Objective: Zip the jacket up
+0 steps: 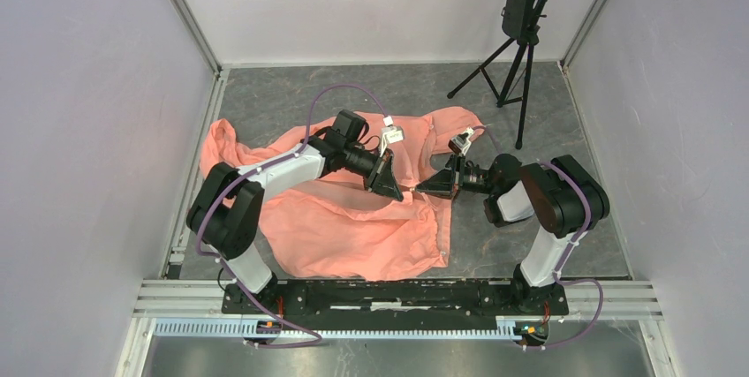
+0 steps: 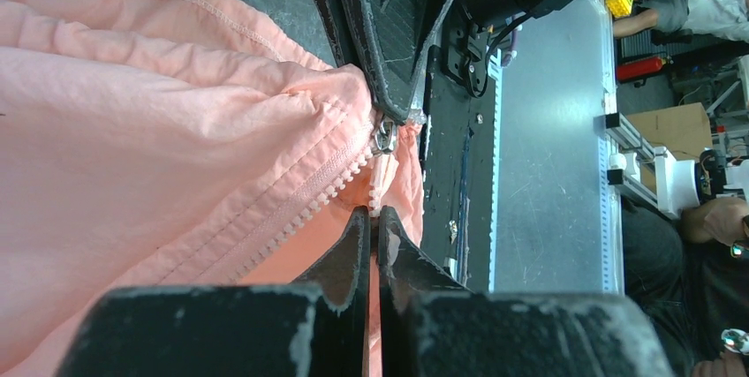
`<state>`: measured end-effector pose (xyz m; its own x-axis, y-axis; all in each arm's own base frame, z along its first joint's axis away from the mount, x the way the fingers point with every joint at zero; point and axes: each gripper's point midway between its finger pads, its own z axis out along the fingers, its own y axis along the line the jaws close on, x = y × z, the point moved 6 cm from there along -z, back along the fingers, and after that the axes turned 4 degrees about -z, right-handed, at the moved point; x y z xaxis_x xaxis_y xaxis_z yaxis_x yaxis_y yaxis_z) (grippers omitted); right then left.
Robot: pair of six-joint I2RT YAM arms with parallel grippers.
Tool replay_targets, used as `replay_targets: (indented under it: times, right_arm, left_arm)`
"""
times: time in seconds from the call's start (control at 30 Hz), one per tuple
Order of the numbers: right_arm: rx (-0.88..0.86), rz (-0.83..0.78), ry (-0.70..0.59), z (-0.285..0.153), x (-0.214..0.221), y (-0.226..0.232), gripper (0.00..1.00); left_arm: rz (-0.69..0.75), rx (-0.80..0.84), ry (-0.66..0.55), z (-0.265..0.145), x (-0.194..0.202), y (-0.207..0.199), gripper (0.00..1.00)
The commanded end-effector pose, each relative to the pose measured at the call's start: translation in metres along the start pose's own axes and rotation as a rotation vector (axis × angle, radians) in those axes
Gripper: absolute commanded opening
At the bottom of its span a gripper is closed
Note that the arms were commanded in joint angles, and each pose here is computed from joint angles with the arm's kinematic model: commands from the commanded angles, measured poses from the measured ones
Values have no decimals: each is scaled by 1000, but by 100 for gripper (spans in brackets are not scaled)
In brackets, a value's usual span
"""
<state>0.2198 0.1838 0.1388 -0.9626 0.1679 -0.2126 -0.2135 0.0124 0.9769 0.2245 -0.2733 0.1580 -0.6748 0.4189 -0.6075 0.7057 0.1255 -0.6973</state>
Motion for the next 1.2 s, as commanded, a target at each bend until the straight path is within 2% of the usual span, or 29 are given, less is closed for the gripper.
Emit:
replay_targets:
  times: [0.0, 0.87, 1.17]
  right_arm:
    - [-200, -473, -15, -3, 3, 42, 0]
    - [-198, -474, -21, -4, 3, 41, 0]
    - [-198, -472, -28, -3, 0, 41, 0]
  left_arm:
    - [94, -4, -26, -6, -12, -6, 2]
    - [116, -7, -35, -12, -10, -13, 2]
    - [101, 4, -5, -9, 0, -16, 2]
